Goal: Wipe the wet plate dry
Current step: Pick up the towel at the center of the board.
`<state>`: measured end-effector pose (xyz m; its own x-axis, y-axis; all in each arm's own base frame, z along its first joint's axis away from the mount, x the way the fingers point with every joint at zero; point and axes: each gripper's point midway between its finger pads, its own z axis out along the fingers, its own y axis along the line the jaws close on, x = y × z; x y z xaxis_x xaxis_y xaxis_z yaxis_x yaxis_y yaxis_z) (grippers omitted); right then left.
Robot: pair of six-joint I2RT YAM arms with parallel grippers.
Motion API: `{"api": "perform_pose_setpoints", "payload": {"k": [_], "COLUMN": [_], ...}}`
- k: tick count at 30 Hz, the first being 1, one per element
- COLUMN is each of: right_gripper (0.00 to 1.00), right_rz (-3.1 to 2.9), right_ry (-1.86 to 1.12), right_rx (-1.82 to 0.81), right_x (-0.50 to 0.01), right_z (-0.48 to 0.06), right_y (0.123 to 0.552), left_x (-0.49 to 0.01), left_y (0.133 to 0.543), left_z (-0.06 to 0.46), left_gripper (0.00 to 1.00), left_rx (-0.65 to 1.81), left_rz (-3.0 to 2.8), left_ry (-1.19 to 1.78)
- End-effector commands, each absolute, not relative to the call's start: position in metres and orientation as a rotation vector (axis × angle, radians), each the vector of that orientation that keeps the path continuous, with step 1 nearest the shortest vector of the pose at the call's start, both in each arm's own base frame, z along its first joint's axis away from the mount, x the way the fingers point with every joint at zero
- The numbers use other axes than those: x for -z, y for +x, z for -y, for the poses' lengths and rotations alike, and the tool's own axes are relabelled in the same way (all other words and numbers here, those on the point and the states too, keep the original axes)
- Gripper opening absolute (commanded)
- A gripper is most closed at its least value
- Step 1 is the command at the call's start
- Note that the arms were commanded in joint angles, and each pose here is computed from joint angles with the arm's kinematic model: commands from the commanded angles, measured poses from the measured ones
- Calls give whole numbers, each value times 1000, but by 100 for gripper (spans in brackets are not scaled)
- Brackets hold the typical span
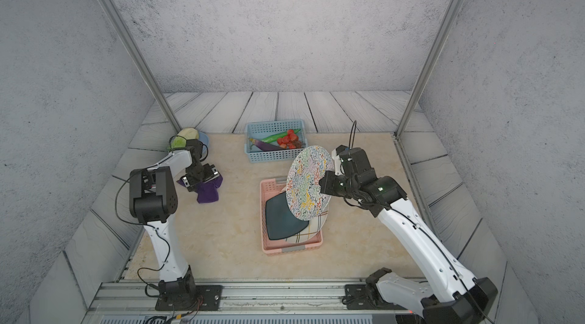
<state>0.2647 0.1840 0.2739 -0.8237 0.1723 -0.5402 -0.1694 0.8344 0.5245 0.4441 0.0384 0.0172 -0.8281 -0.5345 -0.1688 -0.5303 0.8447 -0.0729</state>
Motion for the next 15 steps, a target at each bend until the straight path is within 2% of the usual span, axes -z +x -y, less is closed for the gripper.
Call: {"api": "perform_pose_setpoints", "payload": {"k": [1,2,3,4,5,9,13,15], "right_gripper": [0,0,0,0,0,0,0,0], "right_rz": [-2340,-2336,-2331,-2325,-2318,-2300,-2268,-2243], "right_ry": [13,8,6,5,3,19,39,57], "right_rx": [-777,-783,-789,-793,-799,-835,-948,-1013], "right_x": [-296,-297,-299,-301,-303,-307,-309,-312], "right_z": [-182,-183,-184,-185,-186,-191,-204,-211], "right_y": [269,270,270,272,273,278,284,287], "left_x": [12,15,13,6,-3,-102,-212,-242], "left_y": [426,425,425,427,428,427,391,368], "left_z": [-27,-26,-25,-20,-15,23,82,110], "left_gripper": [77,69,38,16,0,0,0,0], "left_rx": [104,112,136,193,239,519,657,683], "left_rz": [-2960,-2978,-2981,-2970,-2955,-2765,-2580,-2519], "left_ry": [-843,-827,-800,-778,-753,-598,-375,-290]}}
